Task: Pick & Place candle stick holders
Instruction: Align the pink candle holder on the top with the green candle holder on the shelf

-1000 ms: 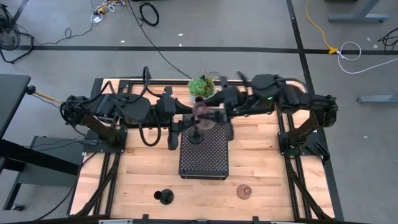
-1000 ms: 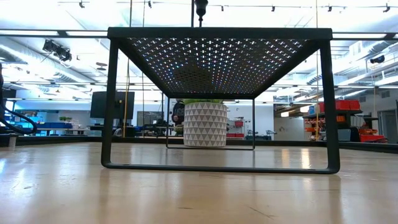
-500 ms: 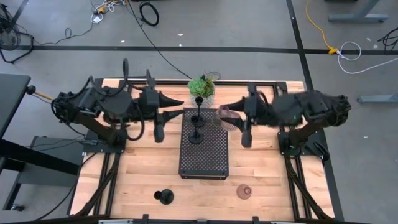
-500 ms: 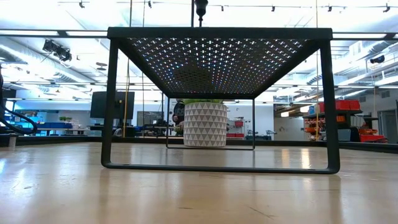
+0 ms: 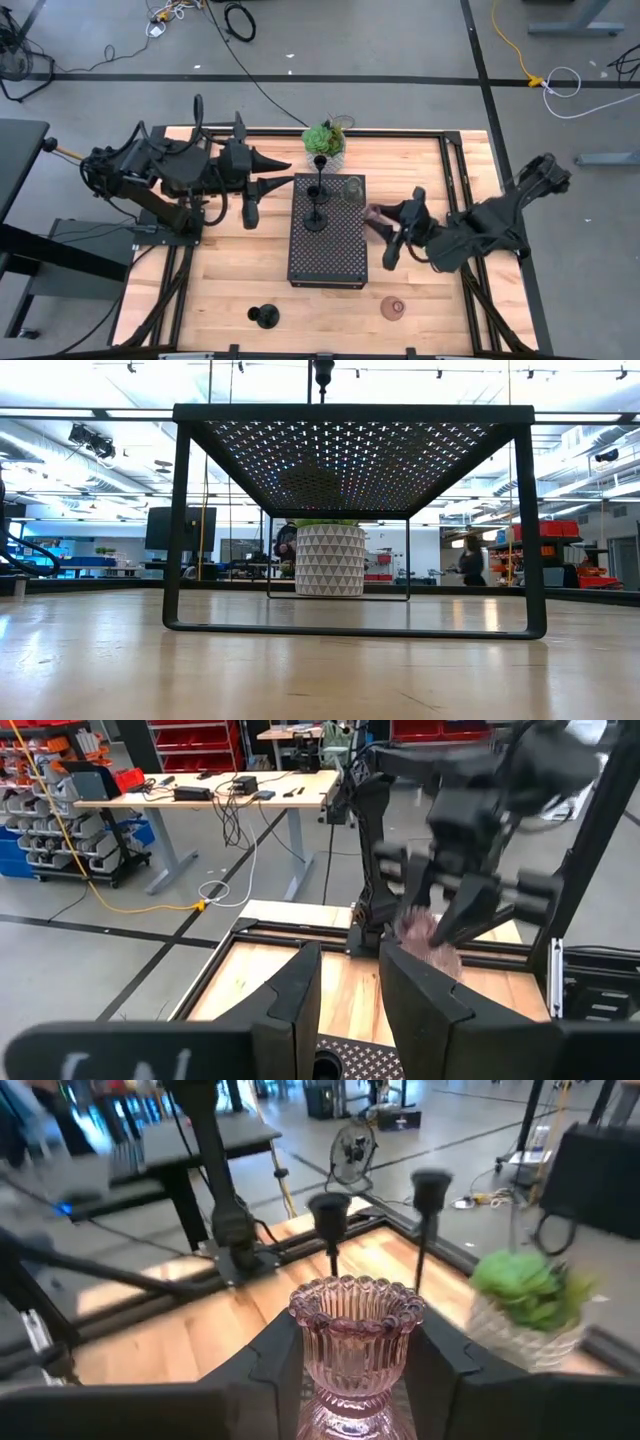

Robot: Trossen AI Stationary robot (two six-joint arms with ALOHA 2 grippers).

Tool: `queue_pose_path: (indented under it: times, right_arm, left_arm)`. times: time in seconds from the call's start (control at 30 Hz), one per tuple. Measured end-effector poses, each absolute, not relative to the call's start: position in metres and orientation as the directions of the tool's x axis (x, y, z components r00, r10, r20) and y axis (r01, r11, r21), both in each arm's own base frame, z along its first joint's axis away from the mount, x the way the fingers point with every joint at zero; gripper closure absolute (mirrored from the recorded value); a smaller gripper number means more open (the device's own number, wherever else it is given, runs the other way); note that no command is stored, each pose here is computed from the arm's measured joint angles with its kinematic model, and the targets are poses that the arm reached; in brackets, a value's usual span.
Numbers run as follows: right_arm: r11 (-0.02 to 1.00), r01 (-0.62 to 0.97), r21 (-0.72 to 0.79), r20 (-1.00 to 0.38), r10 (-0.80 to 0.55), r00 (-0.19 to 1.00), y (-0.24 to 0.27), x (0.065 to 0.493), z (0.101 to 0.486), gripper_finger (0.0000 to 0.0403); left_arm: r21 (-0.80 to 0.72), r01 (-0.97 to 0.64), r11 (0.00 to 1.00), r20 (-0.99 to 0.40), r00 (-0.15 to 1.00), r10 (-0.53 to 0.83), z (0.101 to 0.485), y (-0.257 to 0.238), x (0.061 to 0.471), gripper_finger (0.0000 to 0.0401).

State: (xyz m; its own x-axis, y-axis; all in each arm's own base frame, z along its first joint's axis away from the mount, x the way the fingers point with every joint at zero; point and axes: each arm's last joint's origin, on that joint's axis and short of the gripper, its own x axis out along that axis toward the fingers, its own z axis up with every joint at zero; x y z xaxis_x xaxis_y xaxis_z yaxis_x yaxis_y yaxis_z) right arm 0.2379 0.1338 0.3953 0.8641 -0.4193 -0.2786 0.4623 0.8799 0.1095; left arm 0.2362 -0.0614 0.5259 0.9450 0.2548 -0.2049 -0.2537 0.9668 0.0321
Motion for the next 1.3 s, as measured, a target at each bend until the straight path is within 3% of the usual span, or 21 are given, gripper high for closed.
queue_pose_path:
  times: [0.3,0.5,0.9,1.3]
  right_arm:
    - [0.877,0.396,0.272,-0.136,-0.373,0.918,0.116,0.241,0.308,0.0282]
    - [0.903,0.305,0.301,-0.008,-0.318,0.948,0.091,0.245,0.276,0.0282]
    - [0.925,0.265,0.272,-0.057,-0.259,0.964,0.052,0.256,0.253,0.0282]
    - [0.926,0.274,0.258,-0.138,-0.246,0.960,0.044,0.271,0.231,0.0282]
  left_arm:
    - [0.030,-0.248,0.968,-0.206,0.946,0.249,0.526,-0.062,0.236,0.0293]
    - [0.028,-0.233,0.972,-0.211,0.949,0.234,0.525,-0.062,0.237,0.0293]
    - [0.029,-0.232,0.972,-0.212,0.949,0.233,0.525,-0.062,0.237,0.0293]
    - [0.029,-0.232,0.972,-0.213,0.949,0.233,0.525,-0.062,0.237,0.0293]
